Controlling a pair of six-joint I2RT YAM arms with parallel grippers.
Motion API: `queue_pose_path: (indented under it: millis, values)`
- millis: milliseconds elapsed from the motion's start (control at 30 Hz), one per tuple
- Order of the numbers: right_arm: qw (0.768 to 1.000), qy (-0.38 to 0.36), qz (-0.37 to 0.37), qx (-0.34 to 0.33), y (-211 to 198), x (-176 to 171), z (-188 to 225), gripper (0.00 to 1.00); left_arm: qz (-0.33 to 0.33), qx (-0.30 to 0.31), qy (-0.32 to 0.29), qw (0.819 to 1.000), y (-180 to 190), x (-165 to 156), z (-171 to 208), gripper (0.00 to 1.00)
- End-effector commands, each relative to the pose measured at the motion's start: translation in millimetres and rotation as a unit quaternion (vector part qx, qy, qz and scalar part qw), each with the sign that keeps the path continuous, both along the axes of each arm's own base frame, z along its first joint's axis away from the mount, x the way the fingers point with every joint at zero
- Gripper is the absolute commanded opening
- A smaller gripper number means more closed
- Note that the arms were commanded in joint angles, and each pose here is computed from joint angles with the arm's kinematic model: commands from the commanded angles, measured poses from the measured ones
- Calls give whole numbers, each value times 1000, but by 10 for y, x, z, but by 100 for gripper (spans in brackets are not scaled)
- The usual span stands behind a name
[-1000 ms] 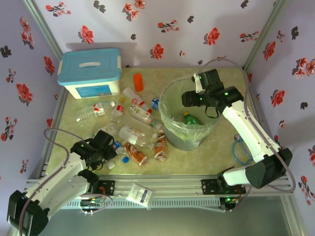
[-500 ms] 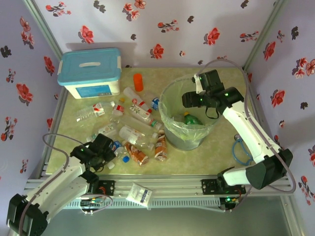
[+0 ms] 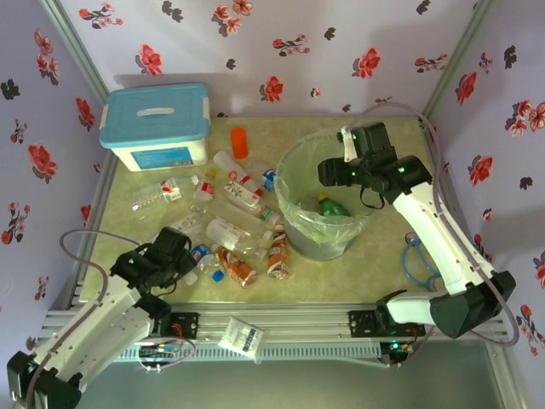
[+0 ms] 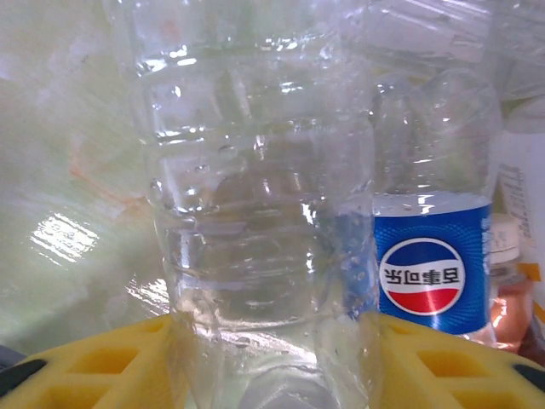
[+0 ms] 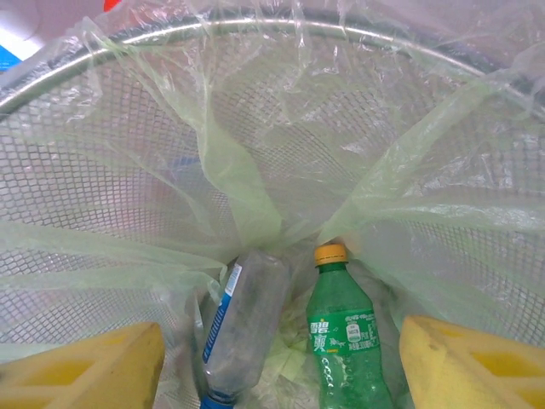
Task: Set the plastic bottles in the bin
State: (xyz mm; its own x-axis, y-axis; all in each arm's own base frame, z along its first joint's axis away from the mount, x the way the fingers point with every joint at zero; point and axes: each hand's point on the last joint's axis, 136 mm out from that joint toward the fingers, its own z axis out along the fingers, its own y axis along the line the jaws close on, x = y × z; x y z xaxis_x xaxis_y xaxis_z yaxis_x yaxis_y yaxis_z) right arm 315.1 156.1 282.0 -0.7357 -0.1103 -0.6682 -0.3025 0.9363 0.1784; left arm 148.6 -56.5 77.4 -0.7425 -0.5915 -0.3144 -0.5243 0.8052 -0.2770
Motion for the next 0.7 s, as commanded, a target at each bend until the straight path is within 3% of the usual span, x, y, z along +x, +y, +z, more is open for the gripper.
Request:
queue_pose_path:
  millis: [0, 133, 233, 433, 533, 667]
  values:
    - [999, -37, 2, 33, 19, -22, 340, 74, -23, 15, -41, 999, -2, 134, 310, 52]
    - [995, -57, 21, 74, 168, -33, 638, 74, -88, 7, -115, 989, -256, 492, 778, 52]
    - [990, -85, 43, 106, 338, -60, 915, 74, -159, -14, -171, 972, -601, 803, 1140, 52]
    - [973, -102, 108, 176, 807, -88, 1312, 74, -271, -91, -299, 911, -1338, 1284, 1844, 50]
    - [965, -97, 137, 202, 1079, -81, 1392, 75, -308, -129, -349, 876, -1606, 1371, 2087, 49]
    - [953, -78, 165, 243, 1375, -52, 1439, 77, -359, -142, -364, 848, -1802, 1308, 2172, 49]
